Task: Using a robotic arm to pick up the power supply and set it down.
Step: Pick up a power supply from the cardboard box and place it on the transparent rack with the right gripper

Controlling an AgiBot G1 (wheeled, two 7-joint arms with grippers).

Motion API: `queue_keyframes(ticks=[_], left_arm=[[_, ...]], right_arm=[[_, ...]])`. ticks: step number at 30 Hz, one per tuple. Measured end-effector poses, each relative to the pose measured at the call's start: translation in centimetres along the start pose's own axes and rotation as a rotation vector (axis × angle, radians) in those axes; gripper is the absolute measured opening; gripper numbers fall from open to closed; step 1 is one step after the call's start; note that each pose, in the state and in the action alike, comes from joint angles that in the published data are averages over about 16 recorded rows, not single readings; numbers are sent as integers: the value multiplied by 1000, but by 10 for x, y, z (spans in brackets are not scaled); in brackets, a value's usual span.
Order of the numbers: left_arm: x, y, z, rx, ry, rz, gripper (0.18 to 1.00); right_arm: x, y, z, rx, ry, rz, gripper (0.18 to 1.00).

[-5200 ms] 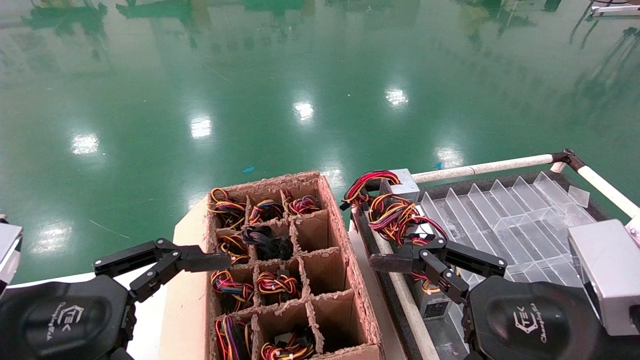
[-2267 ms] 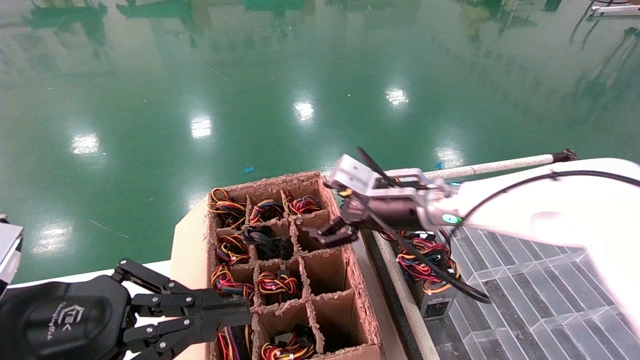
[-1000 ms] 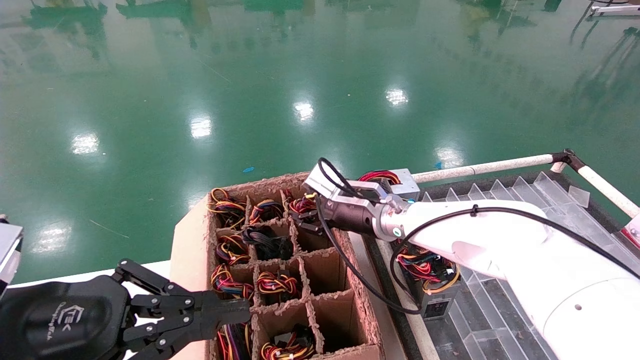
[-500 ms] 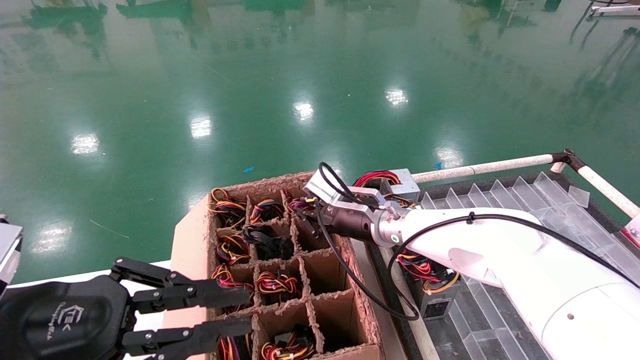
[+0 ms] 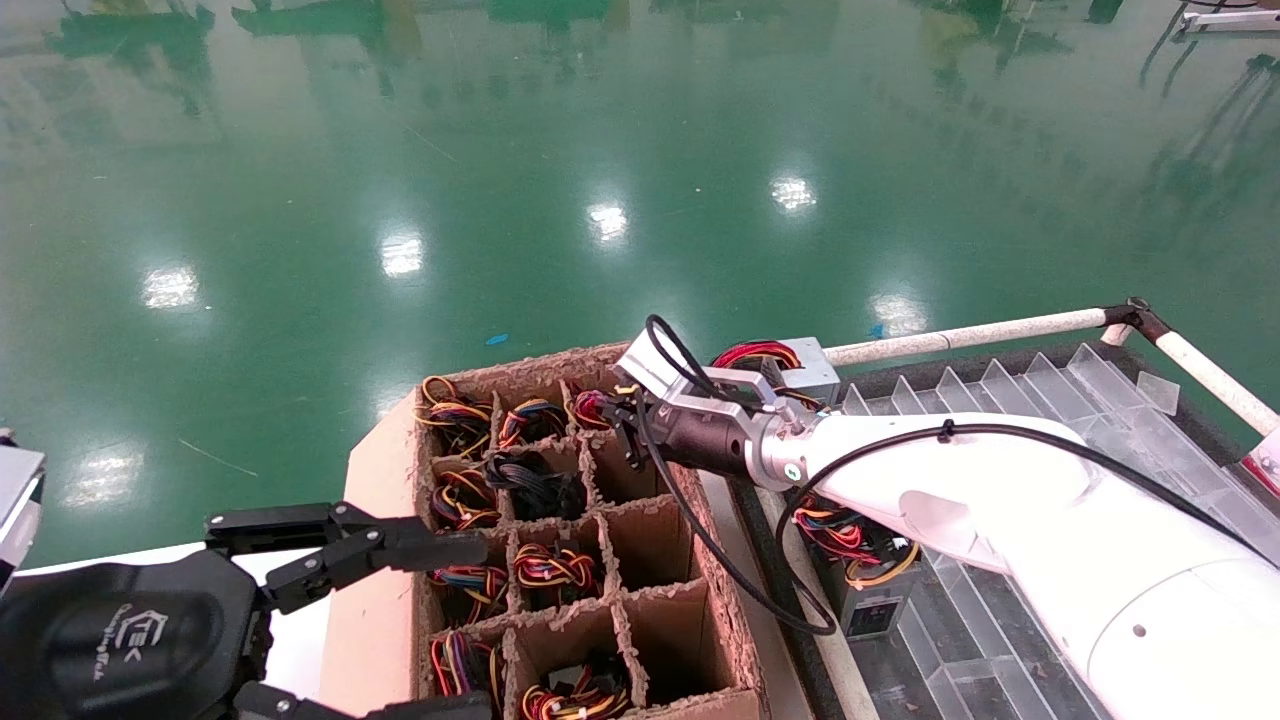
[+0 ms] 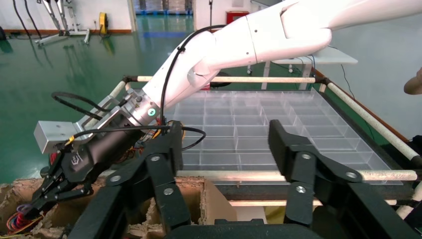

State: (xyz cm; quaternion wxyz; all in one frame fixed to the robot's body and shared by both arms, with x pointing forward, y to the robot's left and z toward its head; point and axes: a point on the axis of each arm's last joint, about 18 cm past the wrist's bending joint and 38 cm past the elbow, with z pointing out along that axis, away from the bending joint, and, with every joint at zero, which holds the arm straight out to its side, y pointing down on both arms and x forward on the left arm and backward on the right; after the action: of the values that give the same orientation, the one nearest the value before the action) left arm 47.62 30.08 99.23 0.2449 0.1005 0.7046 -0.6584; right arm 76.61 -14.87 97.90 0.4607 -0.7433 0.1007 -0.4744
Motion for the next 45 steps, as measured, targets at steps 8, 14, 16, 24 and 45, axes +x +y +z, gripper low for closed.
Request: queue_keyframes(ticks=[8, 14, 16, 24, 45], left_arm=[[0, 0, 0, 0, 0, 0, 738], [0, 0, 0, 0, 0, 0, 855], [0, 0, 0, 0, 0, 0, 893], [0, 0, 0, 0, 0, 0, 967], [0, 0, 0, 0, 0, 0, 1000]], right_arm=[[10, -13, -3, 35, 15, 33, 196], [22, -27, -9, 78, 27, 72, 194], [27, -33, -12, 96, 31, 87, 194], [49, -58, -29, 180, 32, 143, 194], [110, -126, -148, 506, -87, 154, 193]])
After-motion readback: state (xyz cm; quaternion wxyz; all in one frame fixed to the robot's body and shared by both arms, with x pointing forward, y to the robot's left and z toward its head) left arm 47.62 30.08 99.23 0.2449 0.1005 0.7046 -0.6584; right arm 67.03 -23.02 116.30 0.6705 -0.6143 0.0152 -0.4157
